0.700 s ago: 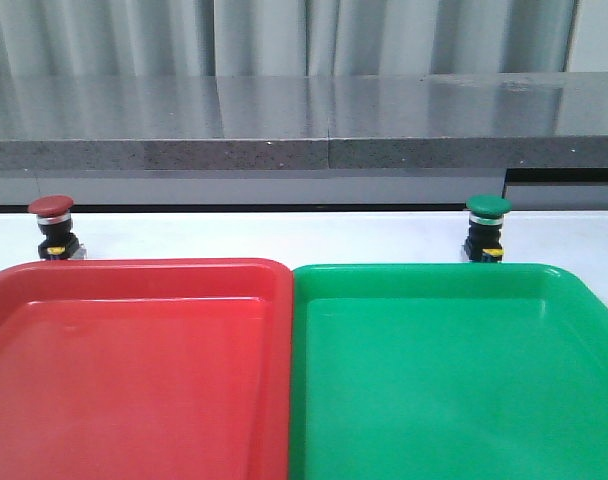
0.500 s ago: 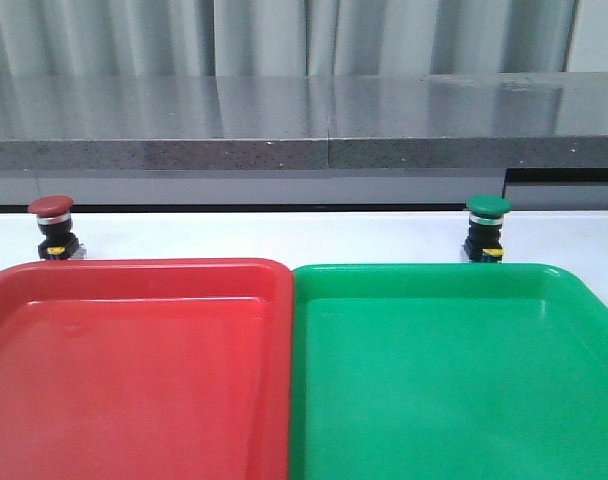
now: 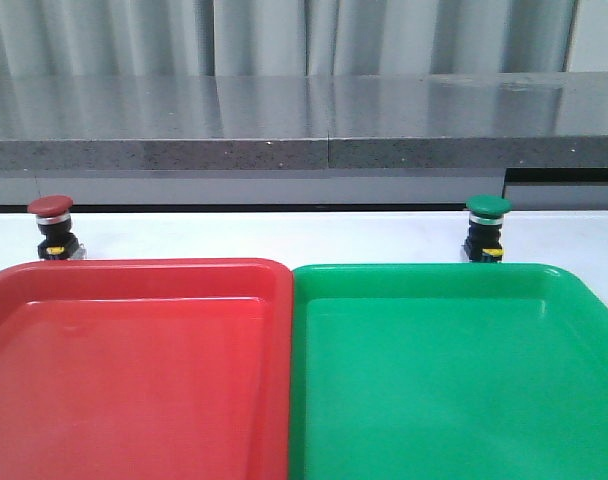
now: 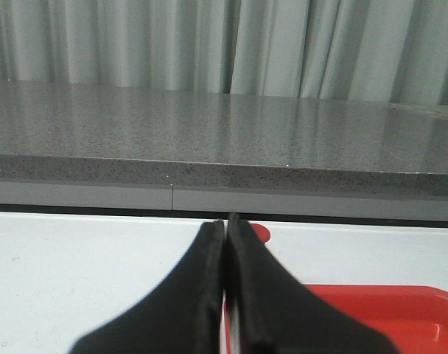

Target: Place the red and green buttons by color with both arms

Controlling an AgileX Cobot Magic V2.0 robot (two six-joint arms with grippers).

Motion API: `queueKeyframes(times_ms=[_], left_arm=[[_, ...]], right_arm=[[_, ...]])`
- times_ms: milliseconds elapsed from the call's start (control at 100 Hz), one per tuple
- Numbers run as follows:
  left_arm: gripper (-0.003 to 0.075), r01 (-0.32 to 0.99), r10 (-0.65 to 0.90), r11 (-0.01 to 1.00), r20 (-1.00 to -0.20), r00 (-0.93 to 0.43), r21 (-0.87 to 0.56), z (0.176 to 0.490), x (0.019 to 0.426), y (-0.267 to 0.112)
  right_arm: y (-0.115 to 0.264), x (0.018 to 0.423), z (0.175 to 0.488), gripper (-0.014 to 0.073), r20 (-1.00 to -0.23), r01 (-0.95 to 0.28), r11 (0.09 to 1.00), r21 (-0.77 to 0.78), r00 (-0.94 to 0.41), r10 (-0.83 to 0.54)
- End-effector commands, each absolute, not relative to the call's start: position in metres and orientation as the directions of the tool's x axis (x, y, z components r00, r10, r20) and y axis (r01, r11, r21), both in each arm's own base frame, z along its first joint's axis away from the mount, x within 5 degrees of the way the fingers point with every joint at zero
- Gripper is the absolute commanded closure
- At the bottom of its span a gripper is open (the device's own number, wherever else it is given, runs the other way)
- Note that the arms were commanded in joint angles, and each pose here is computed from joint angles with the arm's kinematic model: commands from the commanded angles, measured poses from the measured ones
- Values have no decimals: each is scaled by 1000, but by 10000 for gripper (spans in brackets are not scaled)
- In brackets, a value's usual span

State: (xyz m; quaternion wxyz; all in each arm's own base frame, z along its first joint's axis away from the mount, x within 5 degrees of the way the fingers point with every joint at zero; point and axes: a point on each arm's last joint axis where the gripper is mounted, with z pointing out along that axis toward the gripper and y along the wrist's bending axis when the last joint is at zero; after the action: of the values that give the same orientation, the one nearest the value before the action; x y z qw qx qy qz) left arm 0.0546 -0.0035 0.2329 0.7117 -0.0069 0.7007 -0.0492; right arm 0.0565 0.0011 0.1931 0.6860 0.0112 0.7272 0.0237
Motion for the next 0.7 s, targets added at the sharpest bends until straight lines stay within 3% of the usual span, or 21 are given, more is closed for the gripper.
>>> queueKeyframes(times_ms=[0,190,390,690], left_arm=[[739,66,-109,992,-993,40,-106,265,58,-4],[739,59,-98,993,-986,-135,-107,305,74,-6],[739,50,-84,993,-927,-364,-109,337,100,-9],[740,42,-78,993,-886,-456,-109,348,129,-10]], right_arm=[[1,54,206,704,-997,-14,999,39,58,40],[1,54,206,704,-997,-14,999,39,58,40],[1,54,206,704,-997,-14,999,39,58,40],[1,54,206,704,-997,-14,999,39,58,40]])
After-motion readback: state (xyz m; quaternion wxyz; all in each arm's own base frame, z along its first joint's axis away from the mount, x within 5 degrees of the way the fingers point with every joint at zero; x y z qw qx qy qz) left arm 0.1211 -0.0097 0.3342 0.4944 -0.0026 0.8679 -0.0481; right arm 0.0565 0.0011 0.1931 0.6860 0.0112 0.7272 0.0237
